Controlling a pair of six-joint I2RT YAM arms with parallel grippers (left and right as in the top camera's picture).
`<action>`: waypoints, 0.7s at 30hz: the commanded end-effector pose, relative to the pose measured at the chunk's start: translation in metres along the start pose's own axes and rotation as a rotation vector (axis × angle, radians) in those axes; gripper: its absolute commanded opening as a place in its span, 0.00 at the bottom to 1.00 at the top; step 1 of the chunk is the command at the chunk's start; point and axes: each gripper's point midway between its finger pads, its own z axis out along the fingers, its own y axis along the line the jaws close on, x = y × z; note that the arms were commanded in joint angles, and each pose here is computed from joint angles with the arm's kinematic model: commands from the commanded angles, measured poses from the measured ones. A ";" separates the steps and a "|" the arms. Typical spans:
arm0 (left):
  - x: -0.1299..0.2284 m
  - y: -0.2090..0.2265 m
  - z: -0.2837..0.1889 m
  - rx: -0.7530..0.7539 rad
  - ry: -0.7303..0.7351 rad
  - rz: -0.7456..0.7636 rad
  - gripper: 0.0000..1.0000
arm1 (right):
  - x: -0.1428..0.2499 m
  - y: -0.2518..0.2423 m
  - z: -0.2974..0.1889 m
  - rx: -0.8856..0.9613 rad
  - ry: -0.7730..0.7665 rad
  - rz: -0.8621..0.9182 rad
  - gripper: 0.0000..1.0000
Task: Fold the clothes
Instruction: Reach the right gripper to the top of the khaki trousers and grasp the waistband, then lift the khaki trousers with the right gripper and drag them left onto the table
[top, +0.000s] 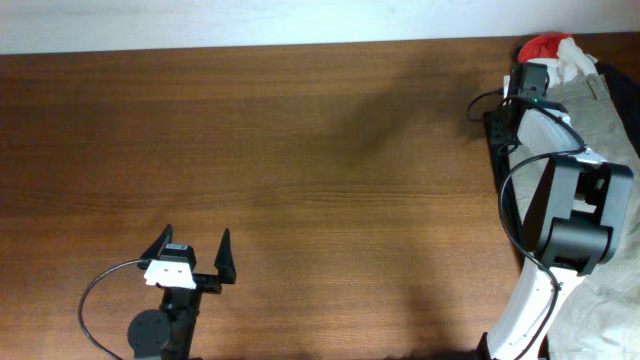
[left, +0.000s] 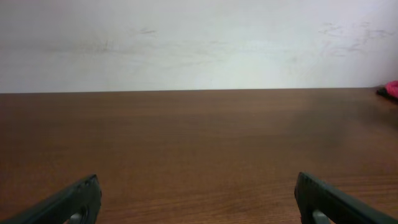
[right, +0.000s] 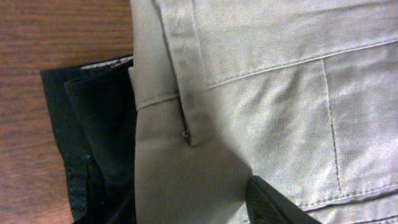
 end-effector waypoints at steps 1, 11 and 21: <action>0.001 0.002 0.000 -0.008 0.002 0.011 0.99 | -0.011 -0.010 -0.003 -0.023 -0.037 0.066 0.60; 0.001 0.002 0.000 -0.008 0.002 0.011 0.99 | -0.015 -0.038 -0.012 -0.019 -0.065 0.138 0.69; 0.001 0.002 0.000 -0.008 0.002 0.011 0.99 | -0.035 -0.032 -0.049 -0.190 -0.162 0.158 0.77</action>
